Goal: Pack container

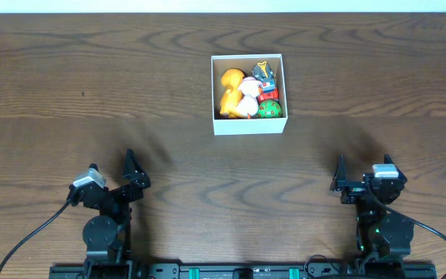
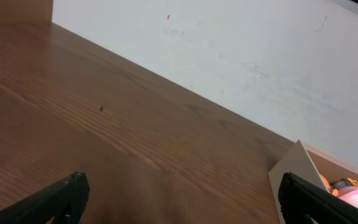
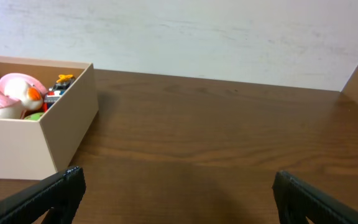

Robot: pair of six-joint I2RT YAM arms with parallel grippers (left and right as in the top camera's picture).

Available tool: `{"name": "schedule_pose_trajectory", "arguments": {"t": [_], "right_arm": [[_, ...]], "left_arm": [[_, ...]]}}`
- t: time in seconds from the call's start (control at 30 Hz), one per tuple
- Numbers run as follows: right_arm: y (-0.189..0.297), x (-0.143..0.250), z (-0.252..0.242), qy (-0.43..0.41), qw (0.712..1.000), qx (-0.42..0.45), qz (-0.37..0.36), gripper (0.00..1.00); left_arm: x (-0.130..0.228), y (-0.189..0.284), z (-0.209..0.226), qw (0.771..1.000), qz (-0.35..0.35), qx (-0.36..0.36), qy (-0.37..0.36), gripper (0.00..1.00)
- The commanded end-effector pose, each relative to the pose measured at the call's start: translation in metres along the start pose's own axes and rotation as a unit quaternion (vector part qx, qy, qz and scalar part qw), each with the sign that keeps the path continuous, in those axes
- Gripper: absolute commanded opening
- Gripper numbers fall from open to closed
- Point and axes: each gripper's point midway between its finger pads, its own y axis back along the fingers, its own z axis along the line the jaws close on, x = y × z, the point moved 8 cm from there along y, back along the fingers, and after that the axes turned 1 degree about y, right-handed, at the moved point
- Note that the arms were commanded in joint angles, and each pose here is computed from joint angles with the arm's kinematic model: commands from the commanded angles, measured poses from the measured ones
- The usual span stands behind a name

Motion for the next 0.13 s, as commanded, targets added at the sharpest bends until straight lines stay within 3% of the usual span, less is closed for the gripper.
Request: {"name": "schedule_pose_trajectory", "arguments": {"t": [0.0, 0.1], "right_arm": [[-0.0007, 0.0027, 0.0023, 0.009, 1.0, -0.008, 0.003, 0.99], [-0.0007, 0.0027, 0.0023, 0.009, 1.0, -0.008, 0.003, 0.99]], "left_arm": [[0.0124, -0.0015, 0.0067, 1.0, 0.021, -0.015, -0.012, 0.98], [0.0123, -0.0015, 0.0068, 1.0, 0.021, -0.015, -0.012, 0.98]]}}
